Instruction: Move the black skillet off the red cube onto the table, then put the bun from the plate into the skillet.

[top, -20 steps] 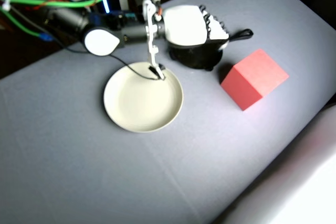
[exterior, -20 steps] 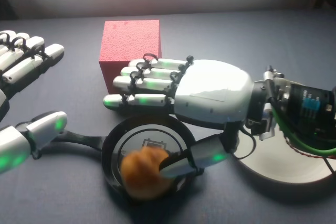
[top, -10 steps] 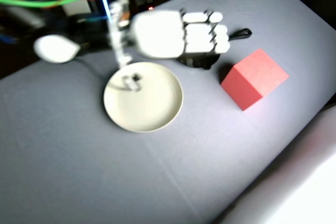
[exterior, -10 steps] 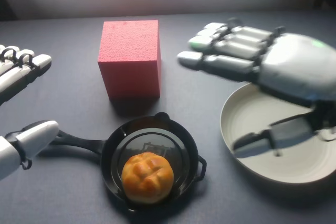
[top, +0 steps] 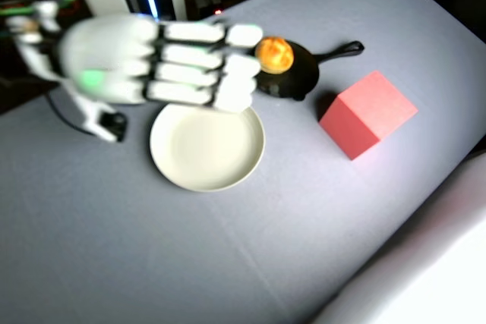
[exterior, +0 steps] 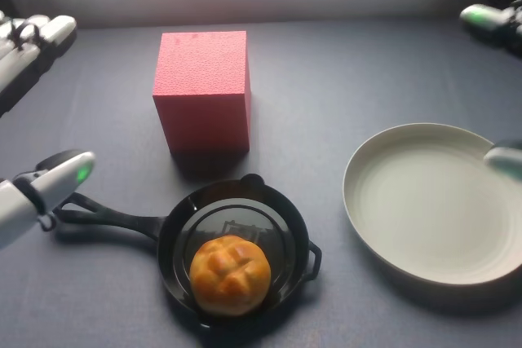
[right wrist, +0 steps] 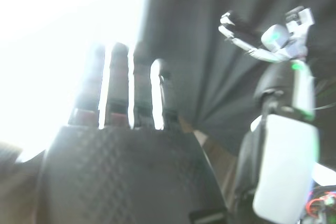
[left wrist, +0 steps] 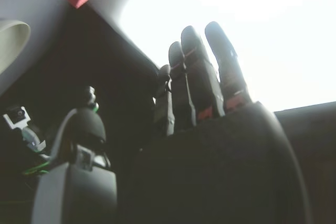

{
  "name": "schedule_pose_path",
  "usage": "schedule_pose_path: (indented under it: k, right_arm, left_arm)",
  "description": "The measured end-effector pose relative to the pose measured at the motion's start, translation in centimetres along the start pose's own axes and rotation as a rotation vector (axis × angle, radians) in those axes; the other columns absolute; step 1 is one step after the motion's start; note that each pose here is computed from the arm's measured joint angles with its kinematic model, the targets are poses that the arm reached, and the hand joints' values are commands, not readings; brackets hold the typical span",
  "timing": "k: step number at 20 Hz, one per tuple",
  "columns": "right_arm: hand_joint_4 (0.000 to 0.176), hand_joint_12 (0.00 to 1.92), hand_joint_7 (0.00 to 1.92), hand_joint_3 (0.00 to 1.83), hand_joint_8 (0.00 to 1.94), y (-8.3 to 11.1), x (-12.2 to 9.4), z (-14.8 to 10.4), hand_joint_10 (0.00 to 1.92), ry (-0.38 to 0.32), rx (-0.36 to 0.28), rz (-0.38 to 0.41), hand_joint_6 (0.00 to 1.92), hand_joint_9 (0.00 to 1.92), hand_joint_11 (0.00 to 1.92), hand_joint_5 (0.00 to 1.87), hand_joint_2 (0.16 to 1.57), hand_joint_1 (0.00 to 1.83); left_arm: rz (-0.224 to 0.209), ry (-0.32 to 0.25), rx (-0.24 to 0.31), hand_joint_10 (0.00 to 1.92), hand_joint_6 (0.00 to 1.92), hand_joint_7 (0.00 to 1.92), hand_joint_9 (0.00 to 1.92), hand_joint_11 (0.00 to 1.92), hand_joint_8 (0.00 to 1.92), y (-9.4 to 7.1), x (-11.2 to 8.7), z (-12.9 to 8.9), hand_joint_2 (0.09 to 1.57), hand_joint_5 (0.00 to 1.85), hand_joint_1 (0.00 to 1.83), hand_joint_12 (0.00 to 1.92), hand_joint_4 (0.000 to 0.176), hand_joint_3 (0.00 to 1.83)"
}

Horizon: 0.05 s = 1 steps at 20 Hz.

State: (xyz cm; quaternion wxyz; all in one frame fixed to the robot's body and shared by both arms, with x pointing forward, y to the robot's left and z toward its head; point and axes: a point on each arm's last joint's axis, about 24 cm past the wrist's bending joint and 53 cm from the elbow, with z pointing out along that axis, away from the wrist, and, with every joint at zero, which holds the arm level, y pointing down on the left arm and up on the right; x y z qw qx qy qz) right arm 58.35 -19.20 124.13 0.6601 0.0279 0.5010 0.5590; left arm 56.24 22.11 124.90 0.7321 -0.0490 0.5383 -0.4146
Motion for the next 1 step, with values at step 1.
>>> schedule_pose_path:
  k: [1]
  right_arm:
    - [0.123, 0.00, 0.21, 0.00, 0.00, 0.73, -0.66, -0.16, 0.00, -0.022, -0.013, -0.007, 0.01, 0.18, 0.02, 0.41, 1.06, 0.71]
  left_arm:
    - [-0.008, -0.018, 0.041, 0.02, 0.59, 0.28, 0.17, 0.00, 0.04, -0.84, -0.26, 0.63, 1.36, 0.18, 0.13, 0.05, 0.107, 0.00]
